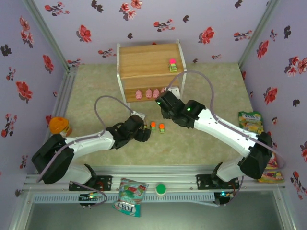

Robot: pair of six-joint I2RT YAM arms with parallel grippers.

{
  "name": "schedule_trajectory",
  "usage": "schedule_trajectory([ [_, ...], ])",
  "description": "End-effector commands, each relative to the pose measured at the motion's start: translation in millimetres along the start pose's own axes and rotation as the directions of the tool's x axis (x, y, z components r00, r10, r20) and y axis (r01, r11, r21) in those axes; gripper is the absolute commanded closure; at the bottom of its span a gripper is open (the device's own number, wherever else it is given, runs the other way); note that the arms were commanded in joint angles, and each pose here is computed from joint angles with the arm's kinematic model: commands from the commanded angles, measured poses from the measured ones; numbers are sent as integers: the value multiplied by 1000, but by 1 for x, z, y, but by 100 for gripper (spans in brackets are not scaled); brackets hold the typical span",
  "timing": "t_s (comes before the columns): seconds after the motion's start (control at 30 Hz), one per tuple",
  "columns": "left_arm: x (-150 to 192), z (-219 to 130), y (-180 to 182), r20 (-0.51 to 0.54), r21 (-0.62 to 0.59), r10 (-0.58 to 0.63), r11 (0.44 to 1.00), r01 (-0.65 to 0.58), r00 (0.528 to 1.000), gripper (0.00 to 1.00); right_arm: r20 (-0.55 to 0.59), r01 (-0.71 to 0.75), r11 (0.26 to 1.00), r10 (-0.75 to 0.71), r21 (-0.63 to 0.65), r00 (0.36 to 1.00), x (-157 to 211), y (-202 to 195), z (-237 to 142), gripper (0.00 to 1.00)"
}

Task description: Place and organize the plastic toys onto the shelf

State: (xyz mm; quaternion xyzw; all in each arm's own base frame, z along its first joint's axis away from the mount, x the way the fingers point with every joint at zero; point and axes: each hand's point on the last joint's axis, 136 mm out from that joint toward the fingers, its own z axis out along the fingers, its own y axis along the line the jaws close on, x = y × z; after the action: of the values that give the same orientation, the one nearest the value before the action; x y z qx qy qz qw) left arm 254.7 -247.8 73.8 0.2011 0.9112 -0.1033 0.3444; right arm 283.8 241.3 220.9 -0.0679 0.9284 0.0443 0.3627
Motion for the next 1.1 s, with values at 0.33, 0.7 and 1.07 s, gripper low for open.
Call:
schedule_trajectory([
  [0.33, -2, 5, 16, -25, -41, -76, 996, 75, 997, 14, -77, -93, 995, 90, -34, 993, 41, 18, 44, 54],
  [0.7, 1, 7, 20, -39, -24, -114, 993, 113, 993, 14, -152, -106, 994, 101, -25, 983, 72, 24, 74, 54],
  [1.07, 4, 10, 25, -54, 2, -172, 985, 173, 984, 13, -217, -112, 993, 104, -27, 971, 99, 30, 96, 55],
])
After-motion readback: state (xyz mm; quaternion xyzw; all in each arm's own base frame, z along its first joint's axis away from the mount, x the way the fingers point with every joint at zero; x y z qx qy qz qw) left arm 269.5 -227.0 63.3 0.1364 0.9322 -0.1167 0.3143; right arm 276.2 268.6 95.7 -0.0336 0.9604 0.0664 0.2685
